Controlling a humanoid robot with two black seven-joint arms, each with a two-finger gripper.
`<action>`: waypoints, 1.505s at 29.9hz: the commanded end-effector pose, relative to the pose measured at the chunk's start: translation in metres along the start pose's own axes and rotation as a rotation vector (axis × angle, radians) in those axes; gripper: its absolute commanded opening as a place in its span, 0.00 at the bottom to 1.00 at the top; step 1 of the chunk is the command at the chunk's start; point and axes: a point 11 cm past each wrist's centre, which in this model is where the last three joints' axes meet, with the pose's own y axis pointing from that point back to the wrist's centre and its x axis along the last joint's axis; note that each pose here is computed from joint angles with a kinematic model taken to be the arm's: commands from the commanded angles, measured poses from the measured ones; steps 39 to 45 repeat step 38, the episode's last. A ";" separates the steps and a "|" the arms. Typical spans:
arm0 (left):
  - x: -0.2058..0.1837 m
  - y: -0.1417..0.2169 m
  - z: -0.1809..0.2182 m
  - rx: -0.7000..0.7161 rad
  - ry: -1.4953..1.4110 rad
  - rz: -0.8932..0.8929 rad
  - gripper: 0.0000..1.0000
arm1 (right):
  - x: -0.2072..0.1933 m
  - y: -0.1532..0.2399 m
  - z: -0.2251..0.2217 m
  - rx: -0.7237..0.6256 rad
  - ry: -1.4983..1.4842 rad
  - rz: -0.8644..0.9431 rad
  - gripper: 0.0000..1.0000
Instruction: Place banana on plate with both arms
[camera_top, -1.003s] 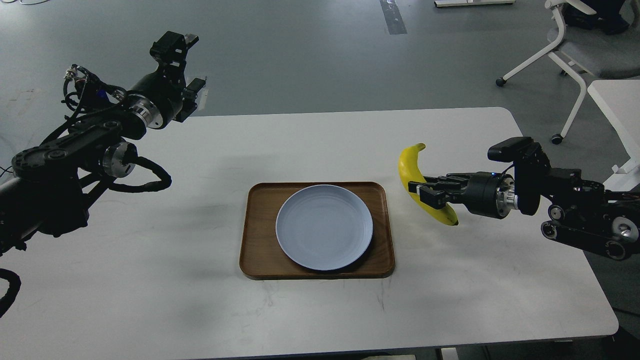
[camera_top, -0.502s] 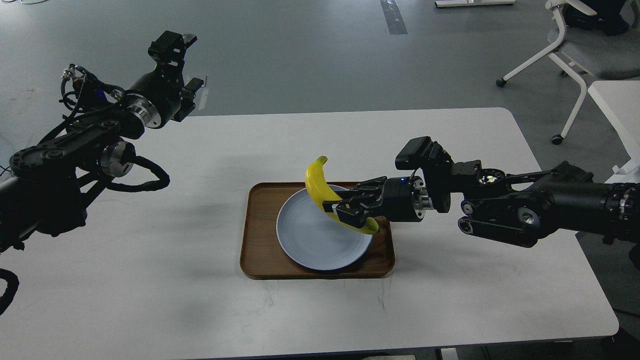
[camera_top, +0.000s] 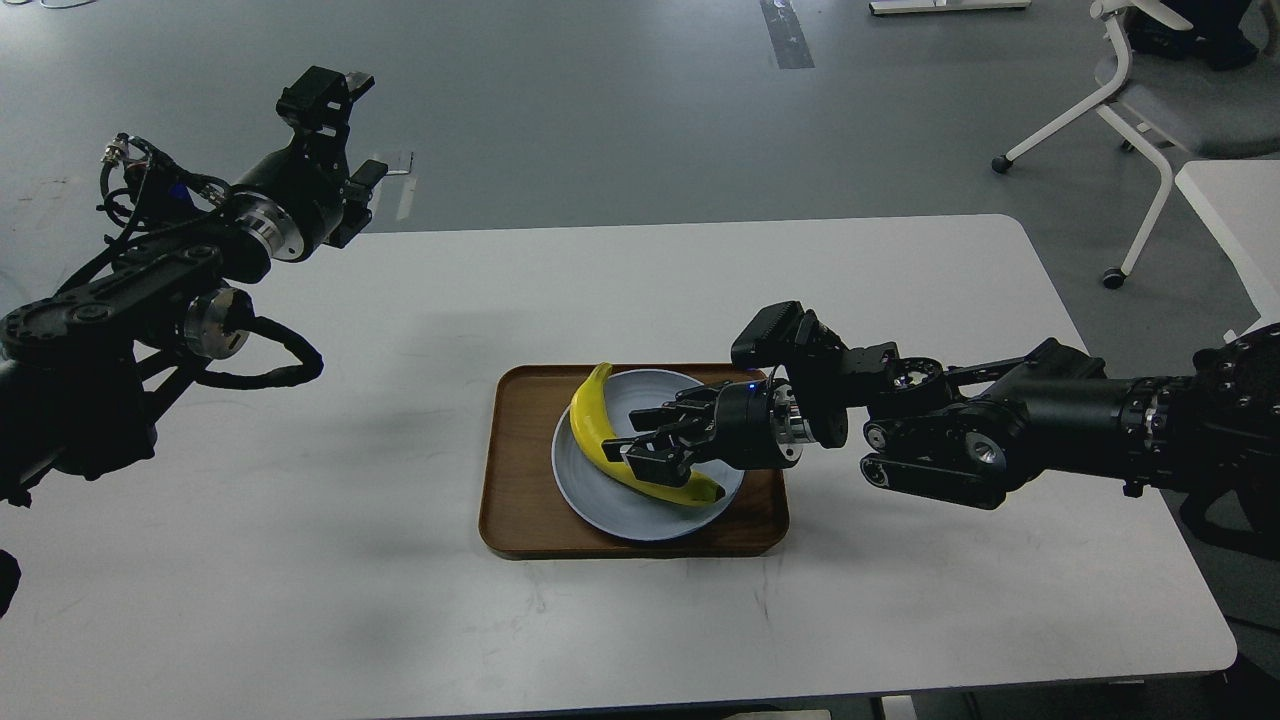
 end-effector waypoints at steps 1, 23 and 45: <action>-0.002 0.000 -0.001 0.003 0.002 -0.004 0.98 | -0.006 0.006 0.004 -0.011 -0.003 -0.014 1.00; -0.031 -0.012 0.005 -0.026 0.097 -0.049 0.98 | 0.172 0.145 0.099 -0.064 -1.066 0.939 0.99; -0.042 0.005 -0.004 -0.081 0.398 -0.168 0.98 | 0.134 0.163 0.124 0.102 -1.594 1.046 1.00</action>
